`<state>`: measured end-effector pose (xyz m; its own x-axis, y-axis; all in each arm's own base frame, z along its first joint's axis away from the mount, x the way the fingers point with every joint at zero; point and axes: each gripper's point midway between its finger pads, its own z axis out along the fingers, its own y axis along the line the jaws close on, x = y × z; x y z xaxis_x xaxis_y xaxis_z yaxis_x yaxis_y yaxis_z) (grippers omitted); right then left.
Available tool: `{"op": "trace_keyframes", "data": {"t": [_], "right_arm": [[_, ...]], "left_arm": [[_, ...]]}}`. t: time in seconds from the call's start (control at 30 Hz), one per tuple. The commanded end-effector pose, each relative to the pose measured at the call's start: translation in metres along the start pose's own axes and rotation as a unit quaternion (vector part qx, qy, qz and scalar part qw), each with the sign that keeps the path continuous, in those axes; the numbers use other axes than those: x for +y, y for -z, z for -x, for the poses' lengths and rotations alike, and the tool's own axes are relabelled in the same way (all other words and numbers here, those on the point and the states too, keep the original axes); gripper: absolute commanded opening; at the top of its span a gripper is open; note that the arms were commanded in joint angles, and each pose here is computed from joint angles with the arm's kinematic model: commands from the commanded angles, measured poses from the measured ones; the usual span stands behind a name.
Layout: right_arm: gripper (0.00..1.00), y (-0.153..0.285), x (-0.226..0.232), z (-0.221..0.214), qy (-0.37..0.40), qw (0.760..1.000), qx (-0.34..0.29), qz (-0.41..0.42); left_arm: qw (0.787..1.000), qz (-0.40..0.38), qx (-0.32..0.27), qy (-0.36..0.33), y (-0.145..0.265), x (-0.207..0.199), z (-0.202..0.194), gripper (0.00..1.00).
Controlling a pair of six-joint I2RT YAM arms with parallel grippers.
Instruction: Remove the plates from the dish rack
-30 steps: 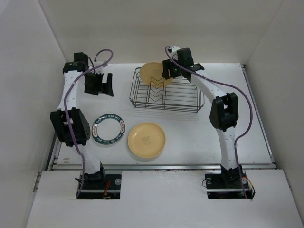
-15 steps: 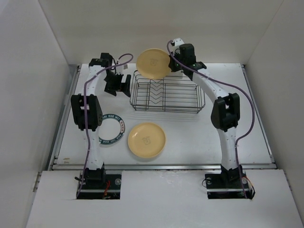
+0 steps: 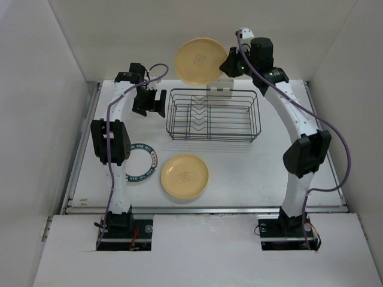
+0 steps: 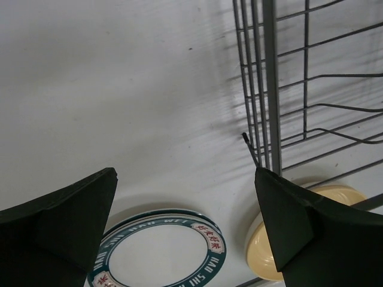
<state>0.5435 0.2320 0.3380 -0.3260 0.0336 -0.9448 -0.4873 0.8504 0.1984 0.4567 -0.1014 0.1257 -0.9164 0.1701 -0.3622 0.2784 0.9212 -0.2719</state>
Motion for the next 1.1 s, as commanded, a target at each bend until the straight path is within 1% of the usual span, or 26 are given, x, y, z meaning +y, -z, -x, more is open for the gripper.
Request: {"op": "trace_keyframes", "data": {"t": [0.0, 0.03, 0.07, 0.1, 0.17, 0.2, 0.23, 0.27, 0.3, 0.33, 0.37, 0.43, 0.47, 0.5, 0.53, 0.57, 0.6, 0.63, 0.73, 0.77, 0.8, 0.83, 0.87, 0.9, 0.97, 1.07], "right_arm": [[0.0, 0.045, 0.072, -0.057, -0.026, 0.977, 0.115, 0.179], [0.0, 0.052, 0.08, -0.074, -0.03, 0.971, 0.139, 0.192], [0.0, 0.057, 0.087, -0.09, -0.035, 0.967, 0.159, 0.196], [0.0, 0.063, 0.105, -0.131, -0.046, 0.954, 0.205, 0.212], [0.0, 0.081, 0.129, -0.147, -0.03, 0.945, 0.221, 0.238], [0.0, 0.087, 0.143, -0.171, -0.027, 0.938, 0.251, 0.239], [0.0, 0.092, 0.149, -0.179, -0.018, 0.935, 0.261, 0.238], [0.0, 0.098, 0.153, -0.193, -0.019, 0.93, 0.285, 0.233], [0.0, 0.098, 0.155, -0.2, -0.01, 0.928, 0.291, 0.231], [0.0, 0.104, 0.157, -0.217, -0.007, 0.923, 0.315, 0.221], [0.0, 0.103, 0.153, -0.227, -0.009, 0.92, 0.33, 0.212], [0.0, 0.109, 0.159, -0.247, -0.004, 0.91, 0.357, 0.209], [0.0, 0.108, 0.158, -0.247, -0.007, 0.911, 0.358, 0.202], [0.0, 0.109, 0.161, -0.257, -0.007, 0.906, 0.37, 0.204], [0.0, 0.109, 0.162, -0.265, -0.002, 0.903, 0.381, 0.198], [0.02, 0.111, 0.159, -0.27, -0.001, 0.901, 0.39, 0.189], [0.07, 0.111, 0.159, -0.281, 0.003, 0.896, 0.404, 0.183], [0.17, 0.111, 0.156, -0.286, 0.004, 0.894, 0.412, 0.173], [0.32, 0.116, 0.153, -0.306, 0.014, 0.883, 0.445, 0.149], [0.47, 0.119, 0.154, -0.309, 0.021, 0.88, 0.452, 0.143], [0.52, 0.119, 0.149, -0.313, 0.026, 0.88, 0.455, 0.131], [0.56, 0.125, 0.15, -0.319, 0.03, 0.875, 0.466, 0.128], [0.72, 0.124, 0.148, -0.319, 0.033, 0.876, 0.465, 0.123], [0.75, 0.128, 0.146, -0.326, 0.04, 0.872, 0.475, 0.114], [0.8, 0.131, 0.143, -0.32, 0.043, 0.878, 0.467, 0.101], [0.8, 0.132, 0.148, -0.306, 0.045, 0.892, 0.438, 0.105]], "left_arm": [[0.996, 0.062, -0.062, 0.0, 0.05, 0.013, 0.019, 1.0], [0.995, 0.065, -0.077, 0.01, 0.061, 0.016, 0.023, 1.0], [0.993, 0.072, -0.082, 0.034, 0.072, 0.028, 0.02, 1.0], [0.993, 0.076, -0.083, 0.043, 0.077, 0.036, 0.019, 1.0], [0.989, 0.085, -0.101, 0.063, 0.098, 0.046, 0.018, 1.0], [0.987, 0.093, -0.108, 0.079, 0.108, 0.061, 0.014, 1.0], [0.985, 0.097, -0.111, 0.086, 0.116, 0.065, 0.011, 1.0], [0.982, 0.106, -0.118, 0.101, 0.129, 0.077, 0.004, 1.0], [0.982, 0.107, -0.12, 0.096, 0.135, 0.074, 0.002, 1.0], [0.98, 0.113, -0.117, 0.113, 0.143, 0.085, -0.007, 1.0], [0.979, 0.114, -0.122, 0.113, 0.149, 0.089, -0.011, 1.0], [0.976, 0.12, -0.127, 0.126, 0.166, 0.096, -0.025, 1.0], [0.976, 0.123, -0.125, 0.127, 0.171, 0.099, -0.032, 1.0], [0.977, 0.121, -0.117, 0.131, 0.169, 0.101, -0.041, 1.0], [0.975, 0.126, -0.122, 0.14, 0.18, 0.102, -0.05, 1.0], [0.975, 0.127, -0.121, 0.133, 0.182, 0.1, -0.053, 1.0], [0.974, 0.129, -0.121, 0.14, 0.185, 0.102, -0.059, 1.0], [0.976, 0.13, -0.118, 0.129, 0.186, 0.099, -0.066, 1.0], [0.977, 0.129, -0.103, 0.131, 0.185, 0.096, -0.084, 1.0], [0.977, 0.136, -0.107, 0.124, 0.19, 0.095, -0.087, 1.0], [0.978, 0.136, -0.106, 0.118, 0.191, 0.093, -0.09, 1.0], [0.978, 0.136, -0.105, 0.119, 0.191, 0.092, -0.092, 1.0], [0.978, 0.135, -0.101, 0.12, 0.19, 0.09, -0.096, 1.0], [0.978, 0.137, -0.108, 0.118, 0.194, 0.088, -0.096, 1.0], [0.979, 0.136, -0.103, 0.115, 0.192, 0.087, -0.102, 1.0], [0.978, 0.137, -0.106, 0.114, 0.195, 0.084, -0.104, 1.0]]}}
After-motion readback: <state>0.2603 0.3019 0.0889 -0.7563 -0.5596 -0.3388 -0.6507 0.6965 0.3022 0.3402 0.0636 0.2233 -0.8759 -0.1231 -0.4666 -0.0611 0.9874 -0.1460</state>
